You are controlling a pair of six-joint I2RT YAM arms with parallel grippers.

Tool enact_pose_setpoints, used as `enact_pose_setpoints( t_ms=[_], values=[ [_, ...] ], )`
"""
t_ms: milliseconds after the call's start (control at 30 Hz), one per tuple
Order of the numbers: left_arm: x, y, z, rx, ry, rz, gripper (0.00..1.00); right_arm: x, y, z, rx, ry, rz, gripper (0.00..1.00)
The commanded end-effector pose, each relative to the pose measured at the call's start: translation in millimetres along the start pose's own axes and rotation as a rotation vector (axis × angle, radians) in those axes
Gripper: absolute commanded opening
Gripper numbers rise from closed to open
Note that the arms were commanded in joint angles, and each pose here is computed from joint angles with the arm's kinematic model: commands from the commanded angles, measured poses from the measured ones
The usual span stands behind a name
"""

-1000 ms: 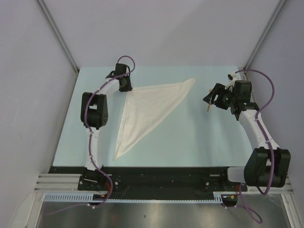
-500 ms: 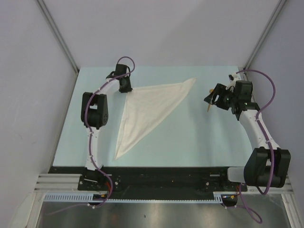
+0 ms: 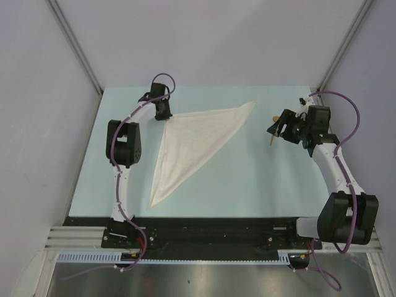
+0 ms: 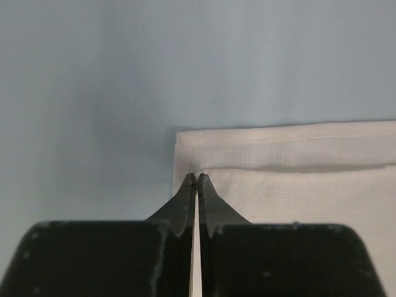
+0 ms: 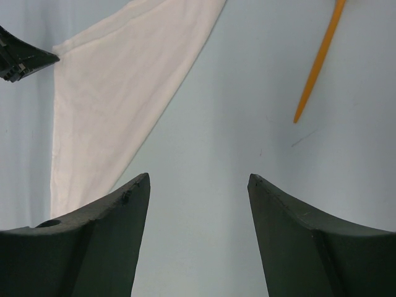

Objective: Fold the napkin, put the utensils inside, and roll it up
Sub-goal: Fold the napkin

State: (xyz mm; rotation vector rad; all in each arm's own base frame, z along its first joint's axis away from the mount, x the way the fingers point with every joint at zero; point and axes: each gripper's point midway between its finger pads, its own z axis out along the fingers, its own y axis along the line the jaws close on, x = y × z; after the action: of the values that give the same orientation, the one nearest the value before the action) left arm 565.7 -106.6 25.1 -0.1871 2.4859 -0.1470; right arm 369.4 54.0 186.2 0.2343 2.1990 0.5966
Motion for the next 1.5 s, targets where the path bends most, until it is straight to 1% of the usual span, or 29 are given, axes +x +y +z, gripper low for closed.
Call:
enact_pose_setpoints(
  t_ms=[0, 100, 200, 267, 533, 767, 1067, 1267, 1467],
  values=[
    [-12, -6, -4, 0.024, -0.054, 0.012, 0.00, -3, -1, -3, 0.003, -0.016, -0.016, 0.70],
    [-27, -9, -10, 0.028, -0.099, 0.013, 0.00, -3, 0, -3, -0.003, -0.012, -0.014, 0.70],
    [-33, -11, -7, 0.033, -0.098, 0.018, 0.00, -3, 1, -4, -0.001, -0.010, -0.012, 0.70],
    [-30, -10, -2, 0.023, -0.077, 0.017, 0.00, -5, 1, -5, 0.000, -0.014, -0.014, 0.70],
    [-46, -12, -14, 0.027, -0.140, 0.007, 0.00, -3, -3, -4, 0.016, -0.003, -0.017, 0.70],
    [-50, -6, -9, 0.018, -0.132, -0.004, 0.00, -3, -3, -5, 0.020, 0.000, -0.018, 0.71],
    [-61, -6, -16, 0.018, -0.168, -0.019, 0.00, 2, -6, -5, 0.031, 0.013, -0.019, 0.71],
    [-70, -5, -26, 0.017, -0.216, -0.035, 0.00, 1, -6, -6, 0.035, 0.012, -0.021, 0.71],
    [-74, -4, -28, 0.016, -0.228, -0.047, 0.00, 2, -7, -6, 0.038, 0.016, -0.024, 0.71]
  ],
)
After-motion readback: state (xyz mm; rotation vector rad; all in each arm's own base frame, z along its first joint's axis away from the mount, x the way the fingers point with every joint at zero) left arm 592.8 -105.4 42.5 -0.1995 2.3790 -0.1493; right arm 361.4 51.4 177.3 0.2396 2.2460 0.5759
